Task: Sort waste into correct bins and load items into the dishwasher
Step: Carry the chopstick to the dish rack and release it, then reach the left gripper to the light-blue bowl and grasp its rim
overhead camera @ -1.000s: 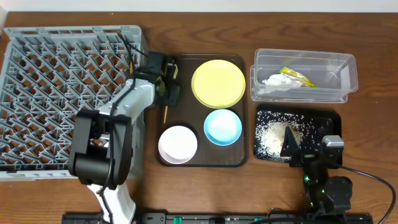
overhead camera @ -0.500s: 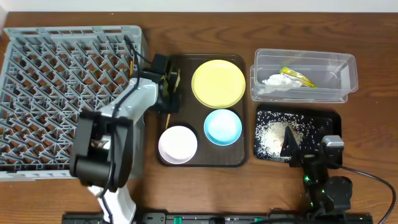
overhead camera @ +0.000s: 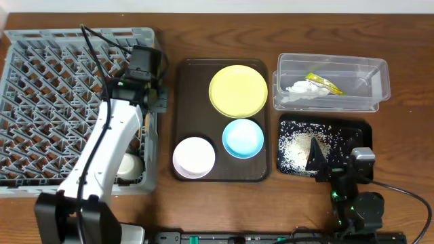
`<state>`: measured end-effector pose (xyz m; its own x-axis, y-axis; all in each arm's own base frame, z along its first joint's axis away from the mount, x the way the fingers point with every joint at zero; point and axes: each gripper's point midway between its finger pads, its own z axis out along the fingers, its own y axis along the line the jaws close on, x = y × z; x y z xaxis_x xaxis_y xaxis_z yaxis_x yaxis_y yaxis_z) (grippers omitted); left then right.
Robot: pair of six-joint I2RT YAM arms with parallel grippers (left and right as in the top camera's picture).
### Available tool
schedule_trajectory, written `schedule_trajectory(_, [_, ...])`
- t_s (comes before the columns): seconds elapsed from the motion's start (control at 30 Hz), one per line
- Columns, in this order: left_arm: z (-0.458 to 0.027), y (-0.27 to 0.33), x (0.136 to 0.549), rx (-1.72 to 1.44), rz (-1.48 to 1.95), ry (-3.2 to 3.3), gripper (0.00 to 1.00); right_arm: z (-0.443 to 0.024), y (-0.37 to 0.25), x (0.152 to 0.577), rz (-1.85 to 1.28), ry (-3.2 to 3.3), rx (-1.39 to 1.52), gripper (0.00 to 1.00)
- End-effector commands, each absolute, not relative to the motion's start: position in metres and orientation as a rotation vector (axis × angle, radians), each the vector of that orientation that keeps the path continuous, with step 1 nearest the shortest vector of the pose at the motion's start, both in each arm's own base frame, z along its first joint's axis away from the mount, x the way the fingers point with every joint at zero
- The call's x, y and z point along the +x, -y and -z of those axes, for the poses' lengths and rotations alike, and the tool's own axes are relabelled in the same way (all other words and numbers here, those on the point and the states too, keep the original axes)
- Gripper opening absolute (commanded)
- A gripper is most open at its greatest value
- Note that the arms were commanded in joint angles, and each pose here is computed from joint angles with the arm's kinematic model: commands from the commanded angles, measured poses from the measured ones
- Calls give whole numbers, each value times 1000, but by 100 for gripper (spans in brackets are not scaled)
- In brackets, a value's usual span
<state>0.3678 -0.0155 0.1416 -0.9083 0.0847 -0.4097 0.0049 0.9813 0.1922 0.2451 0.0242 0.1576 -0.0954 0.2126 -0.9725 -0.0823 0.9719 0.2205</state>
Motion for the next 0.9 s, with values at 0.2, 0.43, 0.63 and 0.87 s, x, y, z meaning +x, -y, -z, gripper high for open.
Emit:
schedule_trajectory(0.2, [-114, -9, 360, 99, -335, -2785, 28, -156, -22, 245, -228, -1648, 97, 99])
schedule_trajectory(0.43, [-156, 36, 342, 236, -244, -2725, 49, -156, -22, 245, -228, -1648, 97, 99])
schedule_trajectory(0.63, [-205, 124, 315, 427, 208, -2566, 68, -156, -22, 245, -228, -1648, 97, 99])
schedule_trajectory(0.87, [-205, 175, 290, 351, 475, -2621, 54, -156, -22, 245, -228, -1648, 97, 99])
